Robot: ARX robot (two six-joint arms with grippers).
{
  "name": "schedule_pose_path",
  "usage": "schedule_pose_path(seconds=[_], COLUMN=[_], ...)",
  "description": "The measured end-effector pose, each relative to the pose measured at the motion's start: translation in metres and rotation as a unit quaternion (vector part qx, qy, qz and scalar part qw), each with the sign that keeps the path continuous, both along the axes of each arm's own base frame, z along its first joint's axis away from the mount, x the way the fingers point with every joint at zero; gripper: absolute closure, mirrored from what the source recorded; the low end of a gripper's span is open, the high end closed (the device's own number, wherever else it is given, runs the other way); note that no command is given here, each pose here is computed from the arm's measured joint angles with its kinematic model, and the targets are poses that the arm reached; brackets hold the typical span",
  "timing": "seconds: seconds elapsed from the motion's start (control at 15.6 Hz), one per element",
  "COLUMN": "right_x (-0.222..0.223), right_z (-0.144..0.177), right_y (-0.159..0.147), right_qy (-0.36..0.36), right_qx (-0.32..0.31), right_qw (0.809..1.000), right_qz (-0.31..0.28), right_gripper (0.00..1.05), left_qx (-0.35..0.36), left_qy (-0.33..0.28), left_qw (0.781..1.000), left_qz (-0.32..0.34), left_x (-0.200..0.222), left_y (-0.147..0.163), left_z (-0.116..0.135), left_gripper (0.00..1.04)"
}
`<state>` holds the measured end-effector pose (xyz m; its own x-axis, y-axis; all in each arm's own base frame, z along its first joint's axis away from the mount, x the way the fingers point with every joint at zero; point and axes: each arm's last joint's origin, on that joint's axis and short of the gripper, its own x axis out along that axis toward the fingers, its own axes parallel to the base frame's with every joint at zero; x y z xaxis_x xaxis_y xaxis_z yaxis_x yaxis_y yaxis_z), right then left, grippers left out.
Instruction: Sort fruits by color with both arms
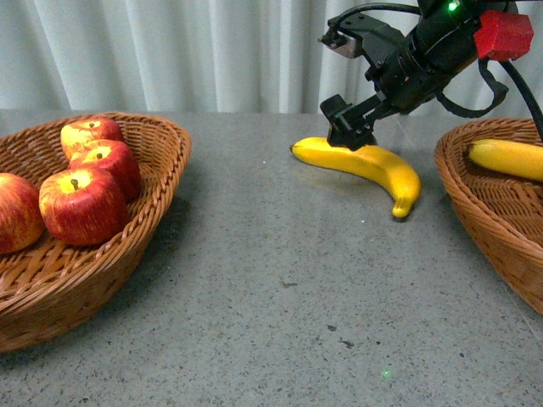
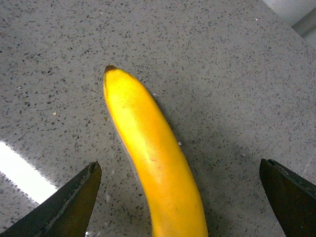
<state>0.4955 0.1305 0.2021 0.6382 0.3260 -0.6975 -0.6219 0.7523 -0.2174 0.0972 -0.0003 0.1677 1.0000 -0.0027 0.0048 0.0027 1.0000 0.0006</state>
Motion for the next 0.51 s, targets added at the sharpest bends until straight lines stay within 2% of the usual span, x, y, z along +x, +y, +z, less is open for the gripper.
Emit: schedule_pose_path(seconds=[0.19, 0.51], right_x=[0.005, 0.009], right_z=[-0.015, -0.033], right_y=[0.003, 0.009], right_qy=[0.013, 0.036], right_qx=[-0.043, -0.054], right_qw=[0.999, 0.998], right_qz=[0.005, 0.009], right_gripper=[0.07, 0.07], left_qx=[0.0, 0.0], left_qy=[0.0, 0.0], left_qw=[1.0, 1.0], left_qz=[0.0, 0.0], left_x=[0.0, 0.0], left_y=[0.0, 0.0], left_z=[0.0, 0.0], left_gripper=[0.07, 0.07])
